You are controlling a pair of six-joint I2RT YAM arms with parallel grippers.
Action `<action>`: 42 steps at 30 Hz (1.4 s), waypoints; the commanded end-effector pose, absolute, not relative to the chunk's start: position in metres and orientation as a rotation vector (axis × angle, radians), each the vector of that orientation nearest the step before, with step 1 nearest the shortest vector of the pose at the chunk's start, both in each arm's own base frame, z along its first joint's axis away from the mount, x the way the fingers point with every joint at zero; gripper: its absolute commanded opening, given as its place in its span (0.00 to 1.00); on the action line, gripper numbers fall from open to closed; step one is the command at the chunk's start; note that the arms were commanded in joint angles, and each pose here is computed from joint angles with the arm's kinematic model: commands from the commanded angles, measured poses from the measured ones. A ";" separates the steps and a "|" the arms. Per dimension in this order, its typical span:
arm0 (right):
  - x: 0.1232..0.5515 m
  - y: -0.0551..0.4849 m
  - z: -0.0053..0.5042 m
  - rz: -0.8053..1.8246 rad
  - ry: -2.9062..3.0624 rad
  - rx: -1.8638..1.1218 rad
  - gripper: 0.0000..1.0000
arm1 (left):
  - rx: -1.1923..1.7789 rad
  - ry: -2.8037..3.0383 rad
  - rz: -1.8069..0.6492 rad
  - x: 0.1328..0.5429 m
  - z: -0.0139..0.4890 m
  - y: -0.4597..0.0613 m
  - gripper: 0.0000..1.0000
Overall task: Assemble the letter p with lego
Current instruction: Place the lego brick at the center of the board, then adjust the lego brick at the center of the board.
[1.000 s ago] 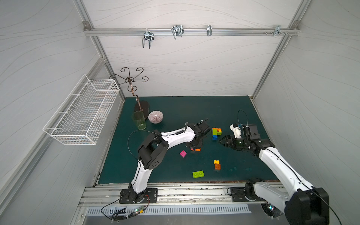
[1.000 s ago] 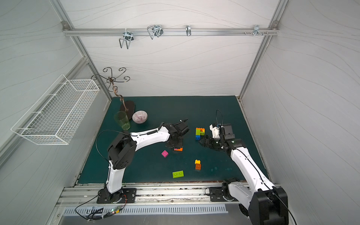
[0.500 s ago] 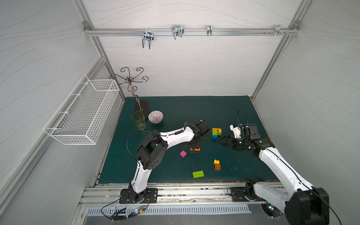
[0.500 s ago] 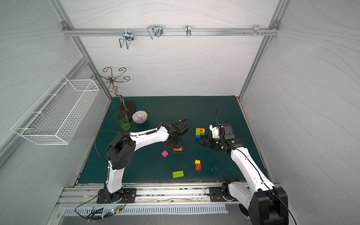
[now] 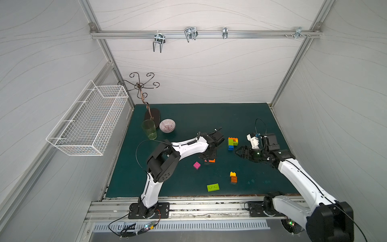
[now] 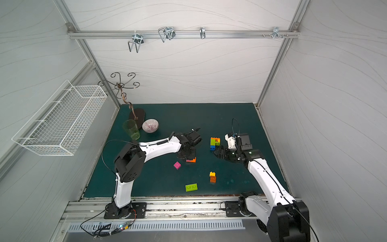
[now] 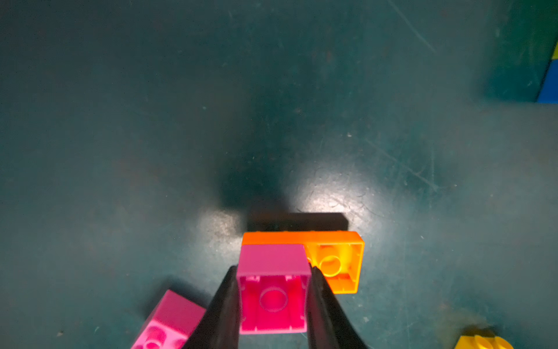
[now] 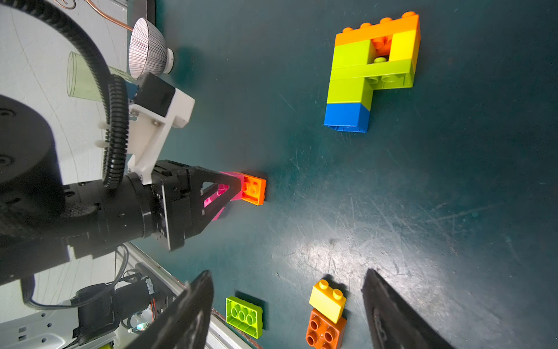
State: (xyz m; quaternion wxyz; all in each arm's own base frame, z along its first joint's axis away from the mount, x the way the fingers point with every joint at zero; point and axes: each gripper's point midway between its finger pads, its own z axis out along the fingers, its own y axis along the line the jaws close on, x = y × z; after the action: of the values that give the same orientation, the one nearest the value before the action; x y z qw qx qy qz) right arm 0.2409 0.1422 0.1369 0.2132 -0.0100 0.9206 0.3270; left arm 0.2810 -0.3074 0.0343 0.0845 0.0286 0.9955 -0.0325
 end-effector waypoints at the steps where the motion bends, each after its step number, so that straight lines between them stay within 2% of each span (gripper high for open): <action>1: 0.241 0.142 0.134 0.918 2.558 -0.022 0.79 | 0.060 3.037 -0.046 0.271 -0.008 -0.300 0.21; 6: 0.241 0.142 0.134 0.919 2.558 -0.023 0.79 | 0.063 3.053 -0.049 0.269 -0.015 -0.300 0.22; 10: 0.240 0.142 0.134 0.918 2.561 -0.023 0.79 | 0.070 3.037 -0.083 0.272 -0.002 -0.304 0.26; 13: 0.239 0.142 0.134 0.916 2.565 -0.018 0.79 | 0.086 3.012 -0.112 0.277 0.018 -0.309 0.34; 22: 0.235 0.140 0.131 0.916 2.588 0.031 0.79 | 0.146 2.908 -0.212 0.288 0.085 -0.317 0.73; 25: 0.230 0.139 0.127 0.920 2.604 0.049 0.79 | 0.165 2.874 -0.237 0.285 0.104 -0.312 0.81; 31: 0.209 0.143 0.104 0.968 2.693 0.141 0.76 | 0.167 2.798 -0.289 0.266 0.123 -0.283 0.91; 35: 0.187 0.153 0.078 0.965 2.764 0.154 0.74 | 0.137 2.763 -0.379 0.254 0.124 -0.272 0.94; 42: 0.163 0.178 0.051 1.001 2.841 0.084 0.72 | 0.114 2.754 -0.380 0.241 0.117 -0.255 0.96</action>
State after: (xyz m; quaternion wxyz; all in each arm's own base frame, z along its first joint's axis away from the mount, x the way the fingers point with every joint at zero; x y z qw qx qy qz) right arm 0.1578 0.1681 0.0509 0.0571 0.0218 0.9447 0.3222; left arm 0.2320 -0.2498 0.1033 0.1473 0.0486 0.9817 -0.1107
